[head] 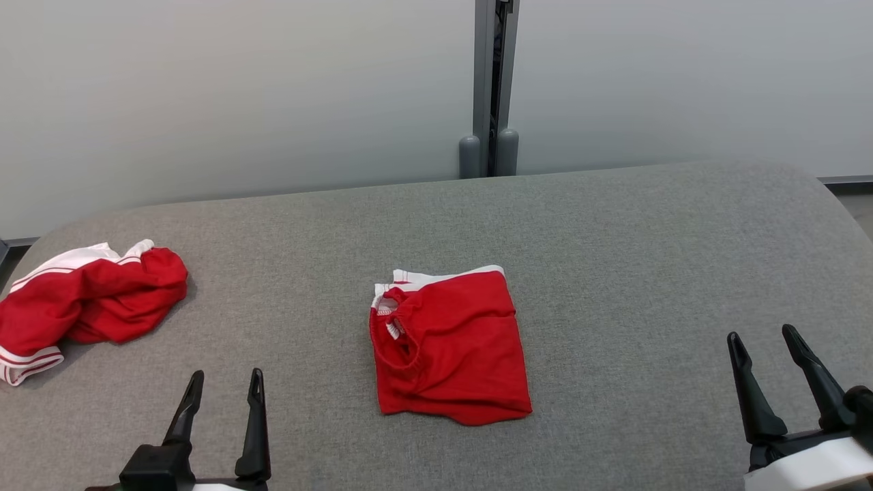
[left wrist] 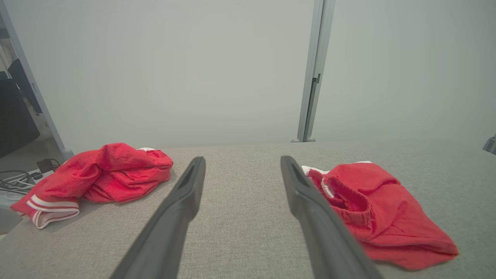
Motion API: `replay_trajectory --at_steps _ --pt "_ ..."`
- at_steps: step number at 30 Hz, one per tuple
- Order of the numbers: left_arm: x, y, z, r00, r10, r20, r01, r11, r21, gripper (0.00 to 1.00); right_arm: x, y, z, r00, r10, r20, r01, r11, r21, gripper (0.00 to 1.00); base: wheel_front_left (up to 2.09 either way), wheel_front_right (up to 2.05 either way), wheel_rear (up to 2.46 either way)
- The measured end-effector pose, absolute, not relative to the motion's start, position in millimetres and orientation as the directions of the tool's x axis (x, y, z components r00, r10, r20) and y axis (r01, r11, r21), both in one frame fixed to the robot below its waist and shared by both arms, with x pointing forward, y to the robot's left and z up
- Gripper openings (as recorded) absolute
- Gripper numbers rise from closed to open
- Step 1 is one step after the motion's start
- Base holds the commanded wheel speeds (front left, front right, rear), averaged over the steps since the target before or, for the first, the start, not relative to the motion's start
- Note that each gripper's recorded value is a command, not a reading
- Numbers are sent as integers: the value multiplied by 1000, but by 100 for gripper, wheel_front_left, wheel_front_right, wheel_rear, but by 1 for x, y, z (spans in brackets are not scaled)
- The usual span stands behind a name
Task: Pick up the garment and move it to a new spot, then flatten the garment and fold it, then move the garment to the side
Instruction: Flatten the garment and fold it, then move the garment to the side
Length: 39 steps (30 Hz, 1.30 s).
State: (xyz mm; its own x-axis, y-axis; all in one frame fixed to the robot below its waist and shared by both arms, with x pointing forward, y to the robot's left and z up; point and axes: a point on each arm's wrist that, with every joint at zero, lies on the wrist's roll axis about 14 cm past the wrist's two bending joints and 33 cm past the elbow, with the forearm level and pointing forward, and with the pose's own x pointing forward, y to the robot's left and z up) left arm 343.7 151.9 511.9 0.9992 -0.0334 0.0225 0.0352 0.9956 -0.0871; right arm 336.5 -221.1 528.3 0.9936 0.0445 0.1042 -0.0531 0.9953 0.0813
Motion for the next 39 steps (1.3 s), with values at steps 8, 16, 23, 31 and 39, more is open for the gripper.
replay_trajectory --at_steps 8,16,23,31,39 --pt "342 156 517 999 -16 33 19 995 -93 100 333 -222 529 994 35 104 -44 995 85 100 0 0 0" --pt "339 156 515 1000 -17 25 19 996 -91 100 333 -222 528 994 34 103 -43 996 83 100 0 0 0" --pt "339 156 516 999 -17 27 19 996 -90 100 333 -220 528 994 34 102 -43 995 89 100 0 0 0" --pt "339 156 517 1000 -12 26 14 996 -90 100 335 -218 526 995 38 97 -47 995 91 100 0 0 0" --pt "340 157 521 999 -7 37 10 996 -93 100 340 -220 525 995 44 90 -51 995 80 100 0 0 0"
